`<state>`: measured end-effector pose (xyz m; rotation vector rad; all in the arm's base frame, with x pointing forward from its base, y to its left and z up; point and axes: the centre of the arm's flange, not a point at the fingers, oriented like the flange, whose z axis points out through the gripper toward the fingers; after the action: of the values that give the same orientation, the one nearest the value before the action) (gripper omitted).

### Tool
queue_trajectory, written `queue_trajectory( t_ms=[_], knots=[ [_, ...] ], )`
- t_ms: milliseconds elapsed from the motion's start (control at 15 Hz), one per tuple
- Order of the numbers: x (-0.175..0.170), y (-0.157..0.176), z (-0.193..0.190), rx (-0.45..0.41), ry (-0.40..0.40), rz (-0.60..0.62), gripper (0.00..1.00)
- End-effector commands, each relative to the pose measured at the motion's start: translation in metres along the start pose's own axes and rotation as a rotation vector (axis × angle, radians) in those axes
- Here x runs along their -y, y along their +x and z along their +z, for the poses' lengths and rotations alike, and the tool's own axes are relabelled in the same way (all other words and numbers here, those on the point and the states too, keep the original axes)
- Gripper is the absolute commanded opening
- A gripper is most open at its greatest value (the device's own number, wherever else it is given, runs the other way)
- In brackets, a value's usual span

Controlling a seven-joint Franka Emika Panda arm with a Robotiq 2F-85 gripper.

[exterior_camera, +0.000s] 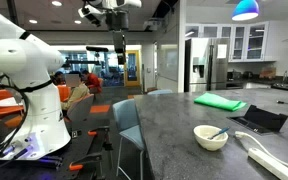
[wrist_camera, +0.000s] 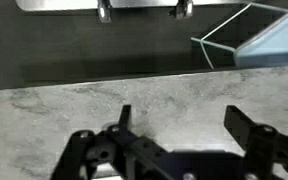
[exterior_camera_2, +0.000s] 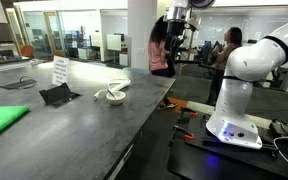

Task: Pick the marker from the bowl and put it on the table

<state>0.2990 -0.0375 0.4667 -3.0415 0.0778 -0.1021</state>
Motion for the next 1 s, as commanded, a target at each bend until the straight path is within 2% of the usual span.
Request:
queue_trajectory(
  t_ms=[0, 467, 667, 933],
  knots=[
    [0.000, 0.000, 0.000, 0.000, 0.000, 0.000, 1.00],
    [0.000, 0.000, 0.000, 0.000, 0.000, 0.000, 1.00],
    [0.005, 0.028, -0.002, -0.010, -0.021, -0.026, 1.00],
    [0.014, 0.088, 0.006, -0.016, -0.051, -0.034, 1.00]
  ],
)
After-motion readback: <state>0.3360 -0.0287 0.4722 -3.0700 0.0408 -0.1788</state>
